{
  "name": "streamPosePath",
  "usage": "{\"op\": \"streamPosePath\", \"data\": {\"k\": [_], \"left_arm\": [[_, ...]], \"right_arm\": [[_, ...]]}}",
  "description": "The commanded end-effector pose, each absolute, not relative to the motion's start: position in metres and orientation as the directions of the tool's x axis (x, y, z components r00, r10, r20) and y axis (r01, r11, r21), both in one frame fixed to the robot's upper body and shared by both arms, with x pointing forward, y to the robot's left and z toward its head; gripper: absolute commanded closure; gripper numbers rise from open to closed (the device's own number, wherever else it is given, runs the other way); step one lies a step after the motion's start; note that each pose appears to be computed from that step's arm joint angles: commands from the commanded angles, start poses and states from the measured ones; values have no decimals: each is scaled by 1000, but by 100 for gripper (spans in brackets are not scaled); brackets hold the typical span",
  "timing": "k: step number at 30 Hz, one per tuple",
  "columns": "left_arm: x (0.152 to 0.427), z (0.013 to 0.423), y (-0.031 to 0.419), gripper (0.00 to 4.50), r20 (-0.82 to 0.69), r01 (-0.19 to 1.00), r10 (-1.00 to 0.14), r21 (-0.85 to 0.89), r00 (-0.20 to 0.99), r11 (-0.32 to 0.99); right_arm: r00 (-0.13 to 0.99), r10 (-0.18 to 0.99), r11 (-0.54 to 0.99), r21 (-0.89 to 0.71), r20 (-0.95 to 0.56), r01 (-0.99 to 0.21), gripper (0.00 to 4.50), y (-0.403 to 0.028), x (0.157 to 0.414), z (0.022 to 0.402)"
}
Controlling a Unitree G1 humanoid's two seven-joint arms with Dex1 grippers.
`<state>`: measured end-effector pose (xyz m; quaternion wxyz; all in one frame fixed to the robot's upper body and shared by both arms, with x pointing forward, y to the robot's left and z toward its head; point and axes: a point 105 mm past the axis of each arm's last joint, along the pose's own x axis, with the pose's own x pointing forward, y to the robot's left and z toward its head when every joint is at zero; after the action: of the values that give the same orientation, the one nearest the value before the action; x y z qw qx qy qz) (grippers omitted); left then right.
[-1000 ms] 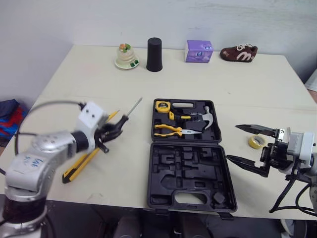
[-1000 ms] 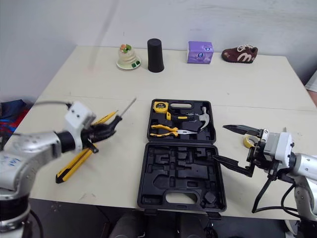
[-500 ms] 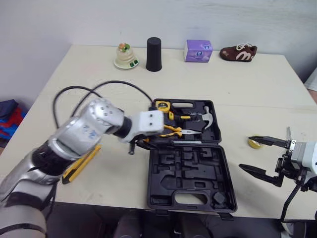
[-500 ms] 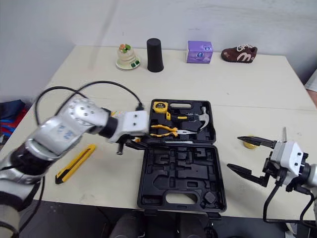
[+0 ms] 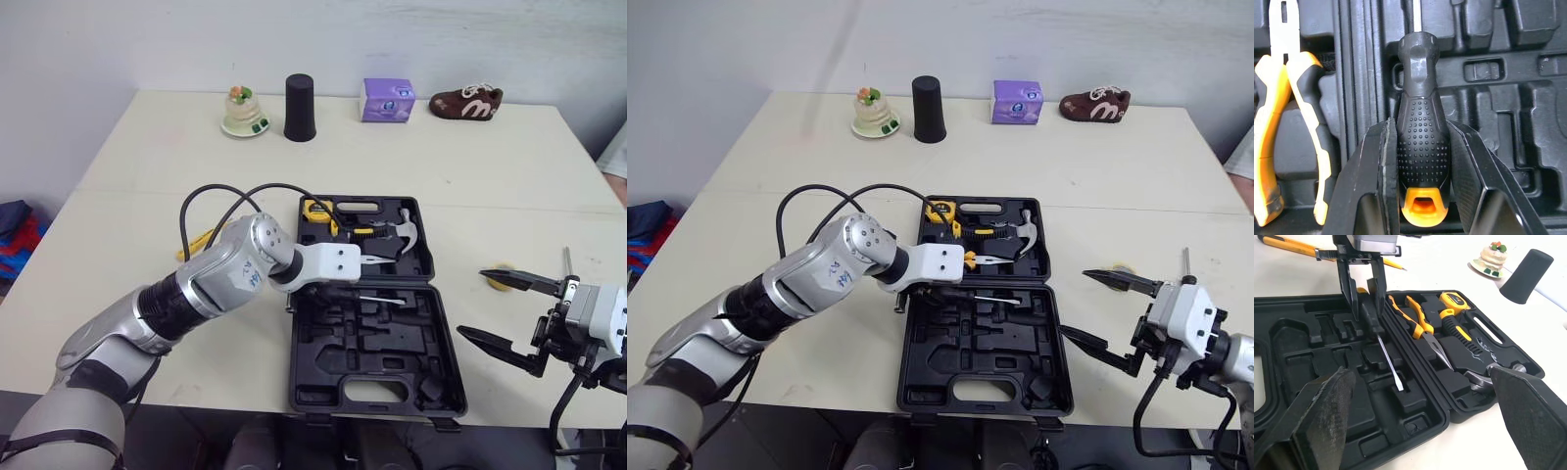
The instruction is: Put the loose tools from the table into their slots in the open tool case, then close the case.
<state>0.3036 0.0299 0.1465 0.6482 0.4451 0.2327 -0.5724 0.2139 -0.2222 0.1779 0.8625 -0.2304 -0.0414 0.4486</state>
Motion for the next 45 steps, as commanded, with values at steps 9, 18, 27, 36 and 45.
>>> {"op": "streamPosePath", "data": {"k": [9, 18, 27, 36, 45], "left_arm": [[308, 150, 27, 353, -803, 928, -511, 371, 306, -26], [300, 172, 13, 63, -740, 898, -597, 435, 312, -70], [294, 220, -2, 118, -370, 903, -914, 429, 168, -8], [306, 174, 20, 447, -253, 933, -959, 358, 127, 29], [312, 118, 19, 447, -360, 960, -919, 273, 162, 63]], "right_arm": [[584, 805, 487, -448, -103, -750, 0, -213, 210, 185], [576, 810, 477, -446, -112, -758, 0, -212, 209, 180], [588, 802, 488, -450, -106, -747, 0, -217, 210, 181], [617, 779, 515, -450, -109, -730, 0, -229, 207, 173], [634, 765, 529, -453, -110, -717, 0, -235, 206, 168]]}}
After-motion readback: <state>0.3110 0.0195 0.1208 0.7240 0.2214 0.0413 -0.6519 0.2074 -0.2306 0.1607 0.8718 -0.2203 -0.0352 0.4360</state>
